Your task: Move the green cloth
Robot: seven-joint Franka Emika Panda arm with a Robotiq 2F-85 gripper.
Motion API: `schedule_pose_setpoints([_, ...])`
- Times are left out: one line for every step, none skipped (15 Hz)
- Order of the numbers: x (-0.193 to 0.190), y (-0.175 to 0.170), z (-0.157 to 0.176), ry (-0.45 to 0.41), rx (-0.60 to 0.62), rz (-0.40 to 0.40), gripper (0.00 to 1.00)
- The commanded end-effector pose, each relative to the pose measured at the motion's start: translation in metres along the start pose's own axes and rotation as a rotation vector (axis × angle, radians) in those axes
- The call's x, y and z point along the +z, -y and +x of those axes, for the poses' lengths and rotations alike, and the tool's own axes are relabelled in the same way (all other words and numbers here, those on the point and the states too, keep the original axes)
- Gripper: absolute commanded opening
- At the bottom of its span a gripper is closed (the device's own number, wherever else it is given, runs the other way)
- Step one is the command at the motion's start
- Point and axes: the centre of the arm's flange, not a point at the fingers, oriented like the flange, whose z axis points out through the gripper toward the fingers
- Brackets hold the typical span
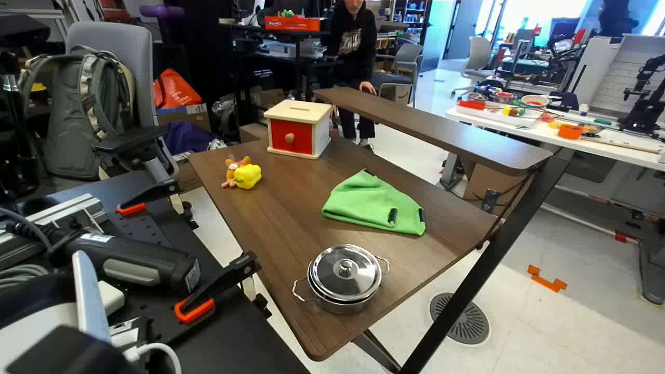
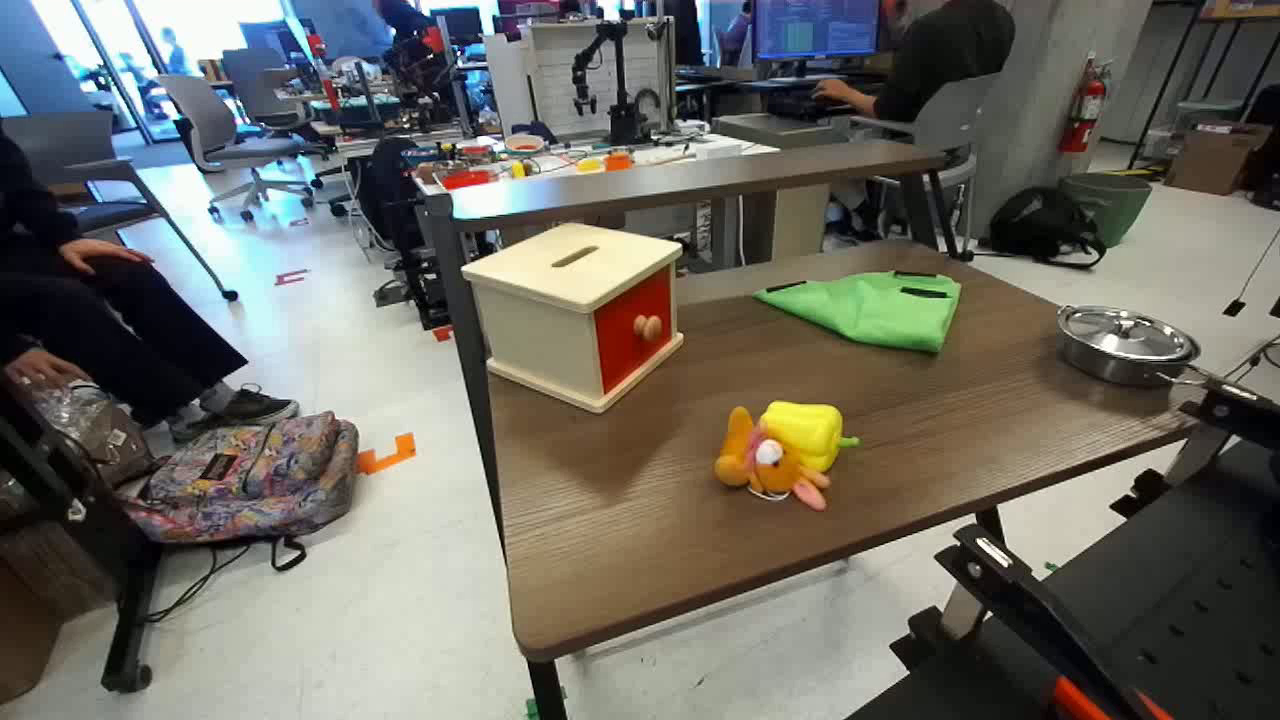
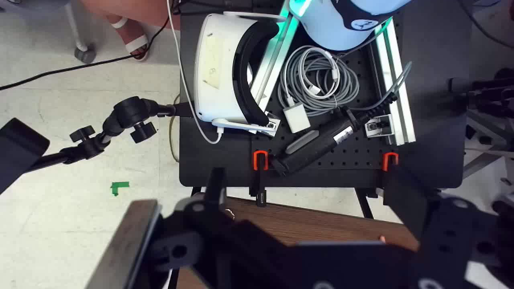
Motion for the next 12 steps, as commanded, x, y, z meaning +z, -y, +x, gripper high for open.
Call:
schedule_pose_setpoints([0.000, 0.000, 0.000, -0.001, 0.000, 0.000, 1.00])
schedule_pose_setpoints([0.000, 0.000, 0.000, -0.001, 0.000, 0.000, 1.00])
schedule_pose_setpoints([0.000, 0.002, 0.009, -0.024, 0.021, 0.022, 1.00])
schedule_pose_setpoints([0.000, 0.006, 0.017, -0.037, 0.027, 0.034, 1.00])
schedule_pose_setpoints([-0.001, 0.013, 0.029, -0.063, 0.035, 0.052, 1.00])
schedule_pose_setpoints([-0.003, 0.021, 0.042, -0.093, 0.042, 0.072, 1.00])
schedule_pose_setpoints([-0.004, 0.027, 0.056, -0.115, 0.054, 0.095, 1.00])
schedule_pose_setpoints([-0.006, 0.037, 0.073, -0.162, 0.072, 0.120, 1.00])
schedule_pose_setpoints([-0.007, 0.042, 0.089, -0.195, 0.089, 0.142, 1.00])
schedule_pose_setpoints([-0.008, 0.048, 0.108, -0.230, 0.105, 0.162, 1.00])
schedule_pose_setpoints([-0.009, 0.053, 0.125, -0.261, 0.123, 0.179, 1.00])
schedule_pose_setpoints([-0.012, 0.057, 0.146, -0.287, 0.149, 0.191, 1.00])
